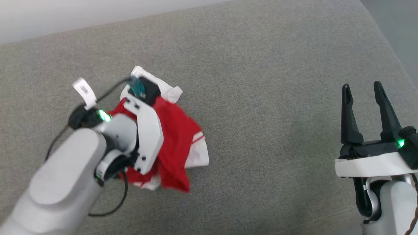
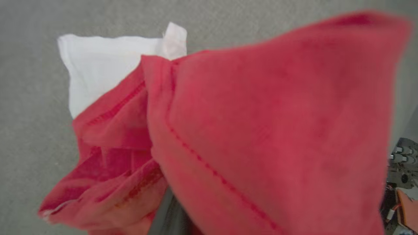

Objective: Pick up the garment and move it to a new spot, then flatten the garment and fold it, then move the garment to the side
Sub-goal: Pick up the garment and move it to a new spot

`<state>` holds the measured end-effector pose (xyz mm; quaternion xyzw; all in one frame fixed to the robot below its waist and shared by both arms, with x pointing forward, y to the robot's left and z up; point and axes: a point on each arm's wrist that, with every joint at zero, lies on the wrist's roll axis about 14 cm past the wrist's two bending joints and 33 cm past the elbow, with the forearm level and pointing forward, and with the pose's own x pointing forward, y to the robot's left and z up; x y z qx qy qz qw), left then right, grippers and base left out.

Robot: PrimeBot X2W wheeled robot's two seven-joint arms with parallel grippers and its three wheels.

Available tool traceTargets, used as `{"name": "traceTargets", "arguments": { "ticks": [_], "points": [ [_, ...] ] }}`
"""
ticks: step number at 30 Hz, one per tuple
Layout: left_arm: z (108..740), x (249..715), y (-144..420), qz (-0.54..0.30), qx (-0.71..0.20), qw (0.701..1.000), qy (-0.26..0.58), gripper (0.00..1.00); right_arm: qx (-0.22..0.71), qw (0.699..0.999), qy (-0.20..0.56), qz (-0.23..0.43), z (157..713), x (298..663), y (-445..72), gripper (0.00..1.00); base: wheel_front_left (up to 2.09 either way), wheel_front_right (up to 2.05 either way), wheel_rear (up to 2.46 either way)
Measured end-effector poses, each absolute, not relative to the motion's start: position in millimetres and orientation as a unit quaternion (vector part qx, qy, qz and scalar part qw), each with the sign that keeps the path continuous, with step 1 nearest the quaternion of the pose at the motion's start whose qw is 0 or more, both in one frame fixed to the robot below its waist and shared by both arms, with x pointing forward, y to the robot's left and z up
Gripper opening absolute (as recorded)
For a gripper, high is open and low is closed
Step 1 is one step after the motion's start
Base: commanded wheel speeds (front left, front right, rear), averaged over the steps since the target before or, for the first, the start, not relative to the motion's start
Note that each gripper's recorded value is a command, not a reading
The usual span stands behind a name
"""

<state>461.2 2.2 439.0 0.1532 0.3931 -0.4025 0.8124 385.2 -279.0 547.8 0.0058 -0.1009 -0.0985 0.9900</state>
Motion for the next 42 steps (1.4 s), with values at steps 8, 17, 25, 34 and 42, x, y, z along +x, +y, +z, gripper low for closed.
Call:
{"name": "traceTargets", "arguments": {
  "ticks": [8,17,25,34,42],
  "points": [
    [390.9,441.4,10.5,-0.387,0.134,0.789,0.458,0.48,0.012,0.991,-0.101,-0.083,546.8,393.3,-268.9,1.00,0.00,0.00,0.00],
    [402.9,443.8,12.9,-0.383,0.113,0.813,0.425,1.00,0.004,0.993,-0.106,-0.054,551.8,398.8,-257.0,1.00,0.00,0.00,0.00],
    [471.6,465.4,41.7,-0.356,0.099,0.882,0.292,1.00,0.002,0.994,-0.103,-0.023,550.6,396.9,-241.4,1.00,0.00,0.00,0.00],
    [514.0,452.1,90.3,-0.293,0.052,0.939,0.171,1.00,-0.001,0.994,-0.106,0.007,553.3,400.5,-227.7,1.00,0.00,0.00,0.00],
    [540.7,430.3,141.4,-0.214,0.017,0.975,0.064,1.00,-0.001,0.993,-0.113,0.026,558.5,397.8,-216.3,1.00,0.00,0.00,0.00]
  ]
}}
